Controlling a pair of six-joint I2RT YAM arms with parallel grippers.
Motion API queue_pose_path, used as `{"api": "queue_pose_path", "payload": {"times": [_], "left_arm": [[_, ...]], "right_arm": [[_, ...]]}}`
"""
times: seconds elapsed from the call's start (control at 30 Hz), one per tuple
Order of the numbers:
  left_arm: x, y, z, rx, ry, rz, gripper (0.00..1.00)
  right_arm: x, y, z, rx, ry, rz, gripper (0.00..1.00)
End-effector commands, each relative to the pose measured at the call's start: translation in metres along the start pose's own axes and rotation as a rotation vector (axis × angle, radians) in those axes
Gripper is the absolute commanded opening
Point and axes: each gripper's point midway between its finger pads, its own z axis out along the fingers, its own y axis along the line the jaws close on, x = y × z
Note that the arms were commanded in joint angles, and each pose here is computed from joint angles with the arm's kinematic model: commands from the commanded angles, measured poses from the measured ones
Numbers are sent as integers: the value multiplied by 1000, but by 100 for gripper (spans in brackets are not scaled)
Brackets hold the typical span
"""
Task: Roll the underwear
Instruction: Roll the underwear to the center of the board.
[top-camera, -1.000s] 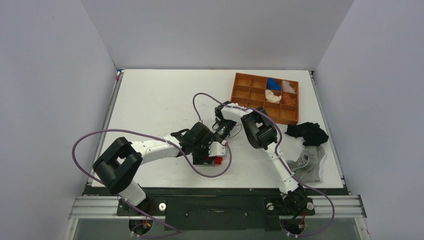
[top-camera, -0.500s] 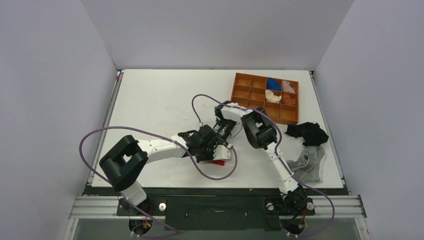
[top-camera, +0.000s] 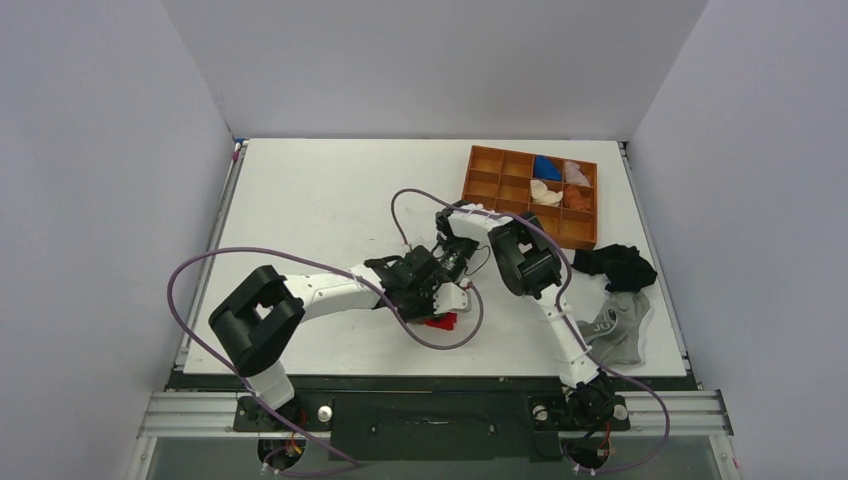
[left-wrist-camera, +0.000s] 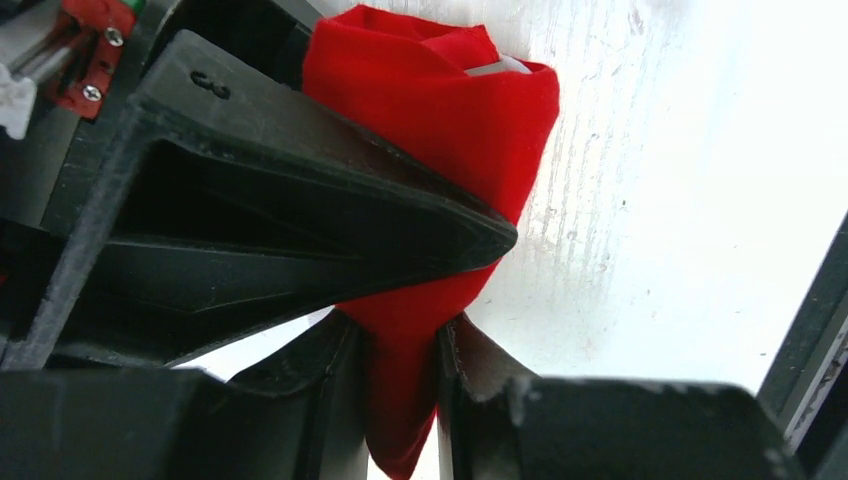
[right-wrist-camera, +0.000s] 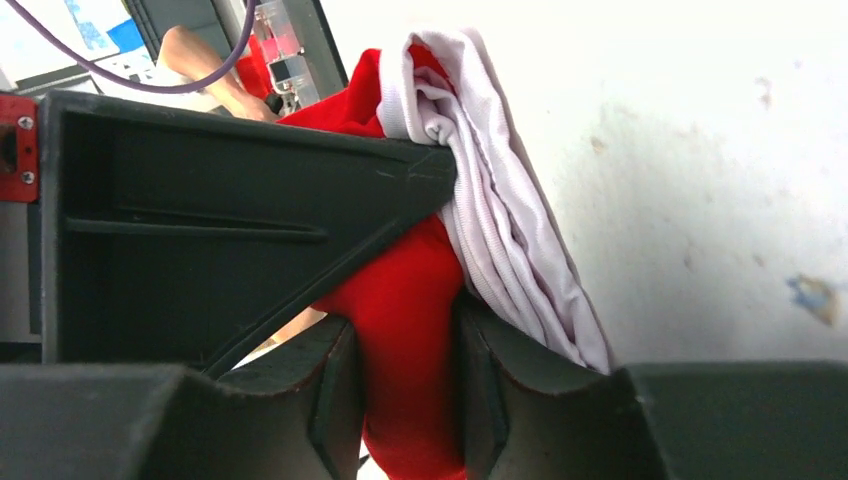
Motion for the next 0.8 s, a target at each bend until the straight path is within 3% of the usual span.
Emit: {"api": "queue_pose_path", "payload": {"times": [0.0, 0.1, 0.5, 0.77], "left_arm": [[-18, -23, 9, 97, -52, -49, 0], [-18, -25, 10, 114, -46, -54, 0], [-20, -24, 16, 126, -43, -79, 0], [-23, -18, 20, 184, -44, -126, 0]], "right_arm": [[-14, -65, -9, 261, 3, -157, 36], [-18, -65, -21, 306, -32, -154, 45], [-19, -54, -99, 418, -211, -172, 49], [6, -44, -177, 526, -472, -144, 50]]}}
